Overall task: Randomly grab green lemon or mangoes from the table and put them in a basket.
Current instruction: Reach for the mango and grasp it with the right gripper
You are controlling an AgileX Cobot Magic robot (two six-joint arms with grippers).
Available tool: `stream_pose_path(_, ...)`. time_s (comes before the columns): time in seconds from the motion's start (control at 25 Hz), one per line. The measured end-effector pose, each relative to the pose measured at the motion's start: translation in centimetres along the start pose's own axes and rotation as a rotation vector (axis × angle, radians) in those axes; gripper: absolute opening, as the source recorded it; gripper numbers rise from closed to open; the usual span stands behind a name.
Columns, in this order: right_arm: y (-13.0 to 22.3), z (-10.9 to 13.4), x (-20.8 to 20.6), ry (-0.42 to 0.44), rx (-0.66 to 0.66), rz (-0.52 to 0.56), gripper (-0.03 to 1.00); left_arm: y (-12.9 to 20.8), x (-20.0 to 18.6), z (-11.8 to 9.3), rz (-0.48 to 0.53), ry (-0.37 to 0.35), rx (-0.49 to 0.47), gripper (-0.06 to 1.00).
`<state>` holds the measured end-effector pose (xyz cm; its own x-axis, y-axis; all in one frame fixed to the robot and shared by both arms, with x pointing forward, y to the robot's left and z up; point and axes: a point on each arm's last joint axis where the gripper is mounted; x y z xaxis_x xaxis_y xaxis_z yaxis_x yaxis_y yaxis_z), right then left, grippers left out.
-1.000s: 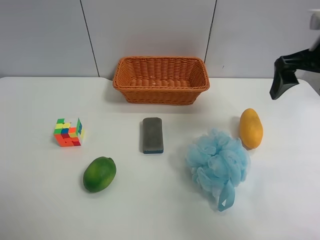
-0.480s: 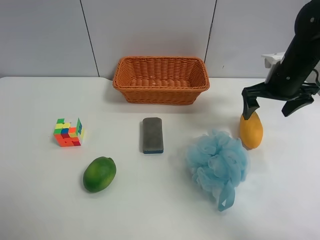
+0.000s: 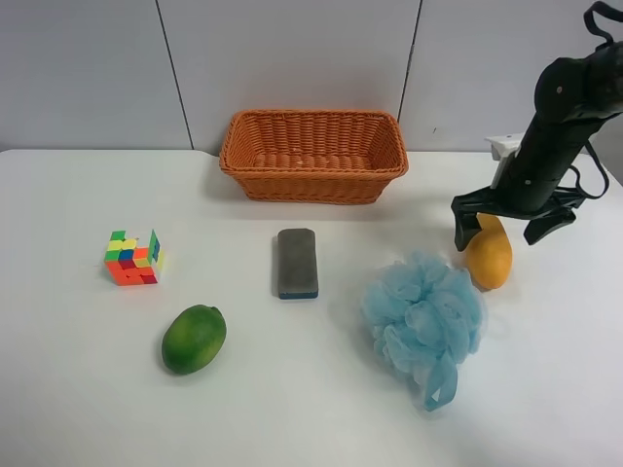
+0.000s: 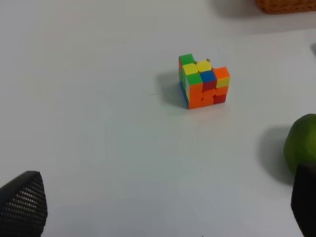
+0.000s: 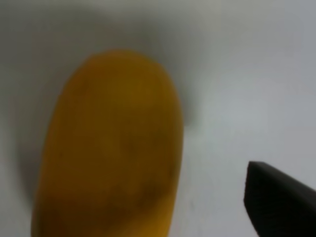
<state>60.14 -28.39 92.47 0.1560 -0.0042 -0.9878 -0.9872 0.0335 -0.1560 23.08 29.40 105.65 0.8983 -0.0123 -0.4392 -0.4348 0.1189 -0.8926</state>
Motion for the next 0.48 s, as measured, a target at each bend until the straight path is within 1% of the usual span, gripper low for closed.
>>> stream_pose_path(0.48, 0.0, 0.0, 2.3, 0.003, -0.002, 0.038, 0.99, 0.0, 0.0, 0.0, 0.0, 0.0, 0.0, 0.99)
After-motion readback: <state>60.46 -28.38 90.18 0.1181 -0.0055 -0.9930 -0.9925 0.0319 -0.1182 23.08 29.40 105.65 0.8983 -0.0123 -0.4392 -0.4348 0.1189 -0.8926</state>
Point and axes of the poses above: a point on each arm's last joint axis where the gripper is mounted, x pointing out along that axis toward the gripper, z along the wrist's bending axis when the last joint is at zero, y = z × x, and after that the axes turned 1 degree about x, right-handed
